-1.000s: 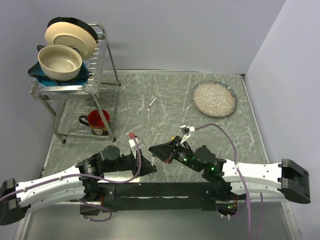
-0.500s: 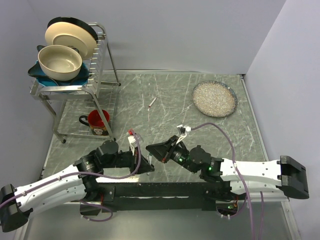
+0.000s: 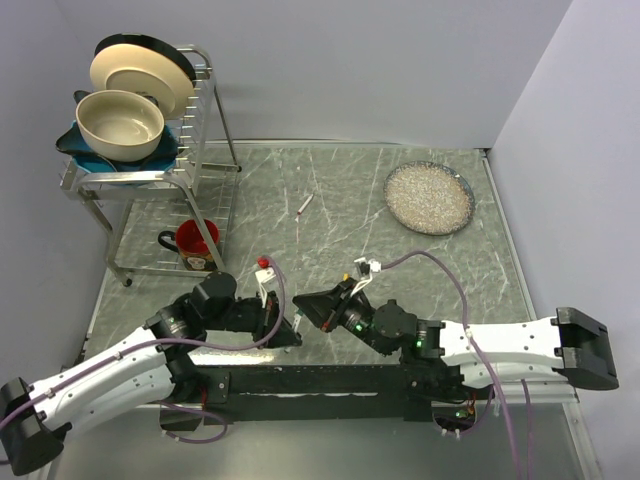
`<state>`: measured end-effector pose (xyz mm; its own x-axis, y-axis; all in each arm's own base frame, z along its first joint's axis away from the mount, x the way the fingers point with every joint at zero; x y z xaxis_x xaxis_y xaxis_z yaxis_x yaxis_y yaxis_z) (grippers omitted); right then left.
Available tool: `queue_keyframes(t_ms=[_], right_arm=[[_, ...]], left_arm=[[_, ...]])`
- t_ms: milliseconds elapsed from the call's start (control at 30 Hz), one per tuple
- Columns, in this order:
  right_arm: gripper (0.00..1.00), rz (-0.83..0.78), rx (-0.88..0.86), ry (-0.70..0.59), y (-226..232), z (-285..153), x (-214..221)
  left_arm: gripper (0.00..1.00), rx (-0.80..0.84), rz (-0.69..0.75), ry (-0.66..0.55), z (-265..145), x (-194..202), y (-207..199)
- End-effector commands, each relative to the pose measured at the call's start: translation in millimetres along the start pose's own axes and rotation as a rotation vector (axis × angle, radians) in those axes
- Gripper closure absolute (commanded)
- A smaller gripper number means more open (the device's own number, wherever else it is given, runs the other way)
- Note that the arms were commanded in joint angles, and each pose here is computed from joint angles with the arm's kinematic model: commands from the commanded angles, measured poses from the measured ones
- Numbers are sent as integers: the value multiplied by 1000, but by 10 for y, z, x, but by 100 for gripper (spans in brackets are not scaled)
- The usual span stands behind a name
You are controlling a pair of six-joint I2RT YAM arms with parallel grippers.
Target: Insert the pens into the pen caps
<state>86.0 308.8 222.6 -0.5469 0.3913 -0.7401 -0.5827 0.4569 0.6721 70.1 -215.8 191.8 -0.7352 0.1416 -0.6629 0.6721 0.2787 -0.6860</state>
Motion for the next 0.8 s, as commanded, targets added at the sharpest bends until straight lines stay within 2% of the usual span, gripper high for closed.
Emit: queue_keyframes(t_ms=[0, 100, 300, 433, 533, 633, 733, 767], right_arm=[[100, -87, -312, 706, 144, -914, 1220], [100, -118, -412, 691, 223, -938, 1216], [100, -69, -455, 712, 308, -906, 1295], [100, -49, -324, 712, 284, -820, 1255], [100, -41, -160, 626, 236, -719, 1043], [100, -50, -31, 478, 176, -589, 701], [100, -47, 43, 339, 97, -448, 308], [100, -48, 54, 307, 67, -410, 207]], left_arm=[[99, -22, 157, -778, -456, -1545, -301], [99, 40, 150, -758, -419, -1521, -317], [99, 52, 146, -753, -404, -1563, -343], [99, 20, 123, -756, -376, -1524, -243], [99, -35, 111, -753, -379, -1488, -155], [98, -56, 92, -754, -400, -1422, -112], [86, -17, 110, -745, -410, -1349, -149], [76, -6, 121, -731, -396, -1326, -153]])
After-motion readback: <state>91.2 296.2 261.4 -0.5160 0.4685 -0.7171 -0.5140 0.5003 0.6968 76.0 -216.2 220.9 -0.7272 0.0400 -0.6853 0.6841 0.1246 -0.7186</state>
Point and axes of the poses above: each gripper's point midway between its finger pads, its own z axis out along the fingers, its own y axis along the line the jaws close on, x = y × z, the point moved 5 cm from there along -z, back along the fingers, and after that the axes turned 3 degrees about -z, right-handed, at the moved point
